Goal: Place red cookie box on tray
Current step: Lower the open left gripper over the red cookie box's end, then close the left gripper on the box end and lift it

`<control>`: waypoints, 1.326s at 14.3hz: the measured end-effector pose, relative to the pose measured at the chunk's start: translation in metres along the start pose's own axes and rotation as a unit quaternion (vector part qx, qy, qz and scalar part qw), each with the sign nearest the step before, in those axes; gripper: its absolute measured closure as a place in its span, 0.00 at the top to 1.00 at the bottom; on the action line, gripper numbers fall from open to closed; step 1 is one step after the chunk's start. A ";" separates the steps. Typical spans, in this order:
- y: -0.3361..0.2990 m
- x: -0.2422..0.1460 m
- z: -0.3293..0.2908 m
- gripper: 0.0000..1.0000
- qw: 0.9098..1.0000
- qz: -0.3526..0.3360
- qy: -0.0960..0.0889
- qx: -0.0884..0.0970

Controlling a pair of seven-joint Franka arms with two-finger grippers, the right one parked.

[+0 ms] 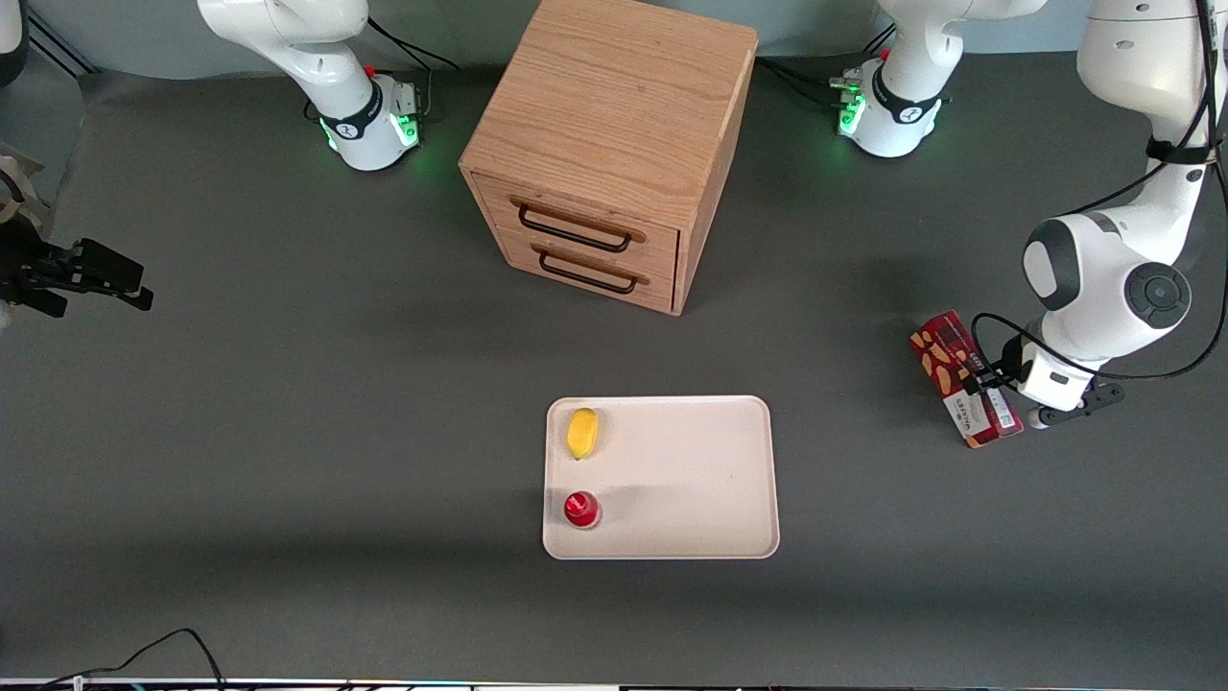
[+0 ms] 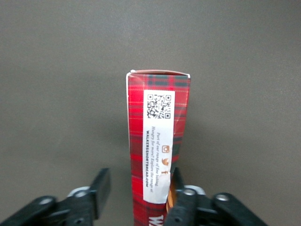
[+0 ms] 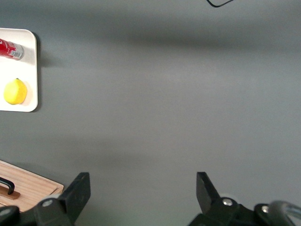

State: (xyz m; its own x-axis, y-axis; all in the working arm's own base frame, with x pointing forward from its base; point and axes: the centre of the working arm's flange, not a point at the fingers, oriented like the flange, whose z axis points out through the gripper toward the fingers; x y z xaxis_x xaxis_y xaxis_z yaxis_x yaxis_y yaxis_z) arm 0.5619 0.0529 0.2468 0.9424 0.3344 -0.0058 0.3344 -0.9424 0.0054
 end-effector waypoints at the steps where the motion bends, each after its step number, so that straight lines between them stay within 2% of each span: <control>1: 0.000 0.000 0.000 0.41 1.000 0.000 0.000 0.000; 2: 0.000 0.000 0.000 0.26 1.000 0.000 0.000 0.000; 4: 0.000 0.000 0.000 0.14 1.000 0.000 0.000 0.000; 8: 0.001 0.003 -0.010 0.13 1.000 -0.001 0.000 -0.002; 11: 0.003 0.016 -0.053 0.11 1.000 -0.020 -0.024 0.002; 13: 0.007 0.026 -0.100 0.11 0.999 -0.023 -0.032 0.017; 14: 0.009 0.030 -0.124 0.11 0.999 -0.021 -0.031 0.022; 17: 0.013 0.034 -0.184 0.11 1.000 -0.018 -0.014 0.017; 19: 0.017 0.033 -0.219 0.11 1.000 -0.015 -0.021 0.017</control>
State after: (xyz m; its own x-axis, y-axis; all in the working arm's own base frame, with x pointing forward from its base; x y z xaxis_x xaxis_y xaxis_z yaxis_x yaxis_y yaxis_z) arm 0.5992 0.0491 0.4660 0.9305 0.3631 -0.0482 0.3620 -0.9317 -0.0303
